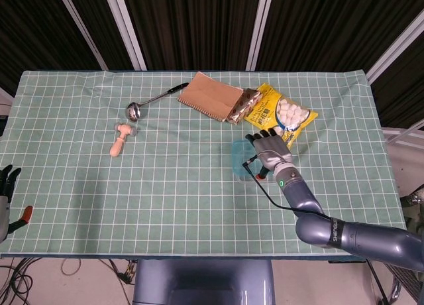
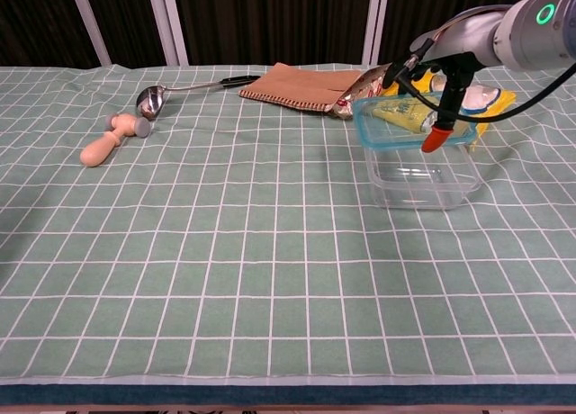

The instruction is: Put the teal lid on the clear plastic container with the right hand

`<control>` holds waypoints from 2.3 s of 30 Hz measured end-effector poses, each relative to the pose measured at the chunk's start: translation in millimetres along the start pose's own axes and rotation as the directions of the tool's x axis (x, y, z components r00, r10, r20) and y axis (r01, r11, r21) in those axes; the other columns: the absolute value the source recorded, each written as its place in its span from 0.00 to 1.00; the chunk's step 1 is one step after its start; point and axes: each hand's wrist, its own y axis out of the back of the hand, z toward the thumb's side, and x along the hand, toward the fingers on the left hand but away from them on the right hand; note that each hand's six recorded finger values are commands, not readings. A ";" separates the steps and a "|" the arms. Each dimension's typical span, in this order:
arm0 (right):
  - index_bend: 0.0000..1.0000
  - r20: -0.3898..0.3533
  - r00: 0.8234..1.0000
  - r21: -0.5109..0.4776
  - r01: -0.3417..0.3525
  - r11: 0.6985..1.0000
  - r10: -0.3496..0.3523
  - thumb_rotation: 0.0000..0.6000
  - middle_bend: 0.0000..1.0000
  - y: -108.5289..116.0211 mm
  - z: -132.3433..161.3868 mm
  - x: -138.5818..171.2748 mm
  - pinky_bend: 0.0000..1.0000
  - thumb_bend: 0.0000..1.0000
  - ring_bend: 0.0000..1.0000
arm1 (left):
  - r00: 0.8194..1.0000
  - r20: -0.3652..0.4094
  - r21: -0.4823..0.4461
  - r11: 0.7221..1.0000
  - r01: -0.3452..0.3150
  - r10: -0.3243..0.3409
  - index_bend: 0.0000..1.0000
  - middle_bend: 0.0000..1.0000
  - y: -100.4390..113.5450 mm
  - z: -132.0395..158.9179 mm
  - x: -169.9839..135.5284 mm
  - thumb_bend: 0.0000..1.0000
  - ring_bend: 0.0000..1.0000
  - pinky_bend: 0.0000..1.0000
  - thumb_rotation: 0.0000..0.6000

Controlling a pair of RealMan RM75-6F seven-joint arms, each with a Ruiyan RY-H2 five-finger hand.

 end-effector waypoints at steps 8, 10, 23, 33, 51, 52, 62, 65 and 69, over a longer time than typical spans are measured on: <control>0.13 0.104 0.994 -0.009 0.040 0.999 -0.039 1.00 0.48 -0.1 -7.0 0.9 0.00 0.32 0.09 | 1.000 -0.004 -0.011 1.000 0.014 -0.014 0.08 0.00 -0.8 -0.3 0.3 0.33 0.00 0.00 1.00; 0.13 0.122 0.992 -0.020 0.041 0.999 -0.038 1.00 0.48 -1.8 -6.5 2.6 0.00 0.32 0.09 | 1.000 -0.004 -0.012 1.000 0.018 -0.018 0.08 0.00 -1.0 -0.3 0.4 0.33 0.00 0.00 1.00; 0.13 0.098 0.995 -0.053 -0.001 0.999 0.006 1.00 0.48 -22.3 7.7 11.5 0.00 0.32 0.09 | 1.000 0.000 -0.021 0.999 0.028 -0.028 0.08 0.00 -0.7 -0.6 0.5 0.33 0.00 0.00 1.00; 0.13 0.098 0.995 -0.055 -0.002 0.998 0.007 1.00 0.48 -29.1 0.3 5.7 0.00 0.32 0.09 | 0.999 -0.005 -0.022 0.999 0.032 -0.032 0.08 0.00 -1.3 -0.8 1.0 0.33 0.00 0.00 1.00; 0.13 0.051 0.999 -0.085 0.000 0.996 0.004 1.00 0.48 -34.5 3.0 6.4 0.00 0.32 0.09 | 1.000 0.002 -0.008 1.000 0.011 -0.011 0.08 0.00 -0.3 0.0 1.2 0.33 0.00 0.00 1.00; 0.13 0.047 0.999 -0.085 0.002 0.996 0.002 1.00 0.48 -34.9 3.6 6.3 0.00 0.32 0.09 | 1.000 0.003 -0.007 1.000 0.011 -0.011 0.08 0.00 -0.3 0.0 1.2 0.33 0.00 0.00 1.00; 0.13 0.029 1.000 -0.079 0.008 0.997 -0.006 1.00 0.48 -43.1 4.6 2.9 0.00 0.32 0.10 | 1.000 0.003 -0.007 1.000 0.011 -0.011 0.08 0.00 -0.3 -0.1 1.4 0.33 0.00 0.00 1.00; 0.13 0.030 1.000 -0.081 0.007 0.997 -0.005 1.00 0.48 -43.8 3.1 2.0 0.00 0.32 0.09 | 1.000 0.003 -0.005 1.000 0.010 -0.010 0.08 0.00 -0.1 -0.2 1.6 0.33 0.00 0.00 1.00; 0.13 0.029 1.000 -0.090 0.008 0.996 -0.006 1.00 0.48 -42.6 -0.9 1.6 0.00 0.32 0.09 | 1.000 0.004 -0.003 1.000 0.005 -0.005 0.08 0.00 0.3 -0.3 1.8 0.33 0.00 0.00 1.00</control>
